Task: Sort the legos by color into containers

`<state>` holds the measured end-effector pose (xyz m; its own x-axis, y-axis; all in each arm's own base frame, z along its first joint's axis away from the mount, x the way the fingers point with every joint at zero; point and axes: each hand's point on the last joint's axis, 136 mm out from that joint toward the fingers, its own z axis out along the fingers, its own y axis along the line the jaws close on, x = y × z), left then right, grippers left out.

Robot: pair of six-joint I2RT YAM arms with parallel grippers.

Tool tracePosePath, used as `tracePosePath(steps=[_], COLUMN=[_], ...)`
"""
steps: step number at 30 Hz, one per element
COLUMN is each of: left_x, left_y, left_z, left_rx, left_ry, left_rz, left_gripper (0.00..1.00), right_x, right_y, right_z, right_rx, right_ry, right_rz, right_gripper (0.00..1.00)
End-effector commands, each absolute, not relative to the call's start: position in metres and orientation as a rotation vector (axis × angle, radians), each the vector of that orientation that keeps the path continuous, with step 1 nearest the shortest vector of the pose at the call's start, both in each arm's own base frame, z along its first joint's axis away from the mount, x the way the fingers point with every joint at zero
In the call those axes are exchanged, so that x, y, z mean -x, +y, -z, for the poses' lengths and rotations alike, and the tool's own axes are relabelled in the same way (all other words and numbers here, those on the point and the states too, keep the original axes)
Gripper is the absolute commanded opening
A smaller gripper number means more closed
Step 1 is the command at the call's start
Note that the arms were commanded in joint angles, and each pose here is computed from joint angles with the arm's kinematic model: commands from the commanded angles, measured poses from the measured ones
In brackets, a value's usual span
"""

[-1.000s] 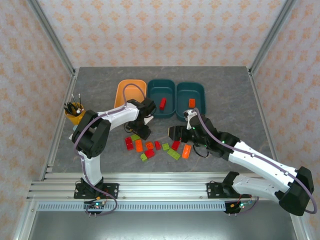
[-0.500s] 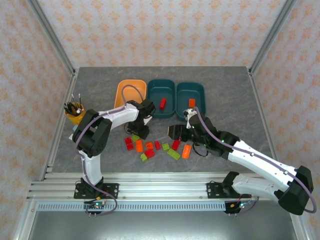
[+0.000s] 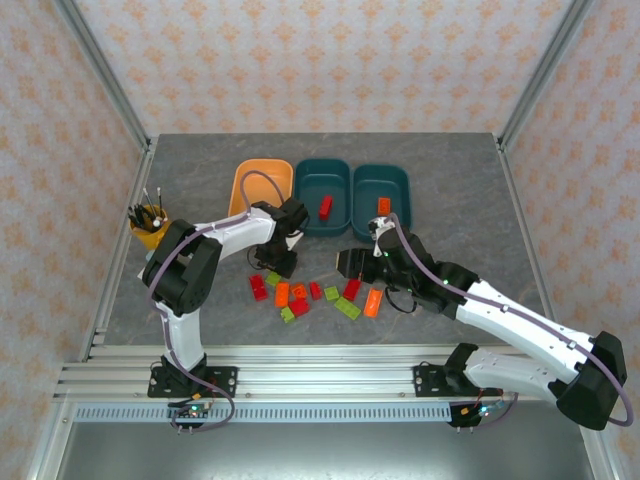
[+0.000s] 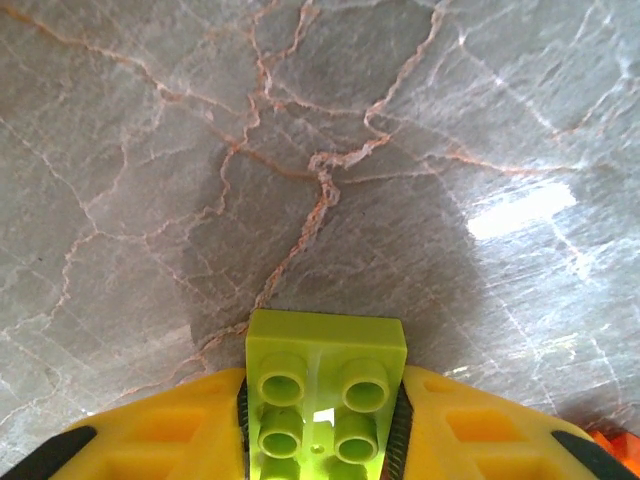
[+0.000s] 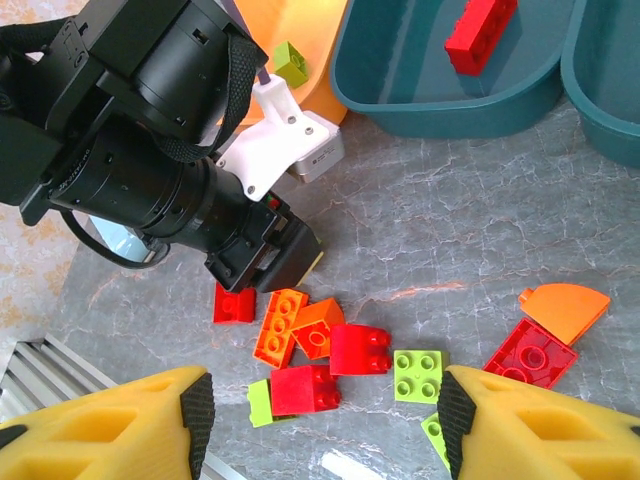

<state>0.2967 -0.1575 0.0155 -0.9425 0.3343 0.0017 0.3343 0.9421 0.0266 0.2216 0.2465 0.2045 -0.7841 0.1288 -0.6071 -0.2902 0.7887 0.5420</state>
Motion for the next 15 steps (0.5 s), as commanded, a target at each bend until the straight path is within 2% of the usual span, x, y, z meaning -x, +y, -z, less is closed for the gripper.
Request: tracePosePath(steps=[1, 6, 15], left_x=[-0.293, -0.307, -0.331], left_y=[-0.141, -0.142, -0.148], left_z=[-0.008, -0.038, -0.136], left_rx=[-0.493, -0.460, -0.257], left_ry=[3.121, 3.037, 2.873], left_rz=[-0.148, -0.160, -0.037], left_gripper=[0.35, 0.34, 0.33], right_x=[-0.226, -0.229, -0.239], right_y=[0.246, 0.246, 0.242], right_z=[-0.218, -0.222, -0.250], right_rx=[0.091, 0.086, 0.071], right_ry=[2.296, 2.286, 2.202], right_rz=[-0.839, -0.838, -0.814], right_gripper=[0.62, 0.62, 0.62])
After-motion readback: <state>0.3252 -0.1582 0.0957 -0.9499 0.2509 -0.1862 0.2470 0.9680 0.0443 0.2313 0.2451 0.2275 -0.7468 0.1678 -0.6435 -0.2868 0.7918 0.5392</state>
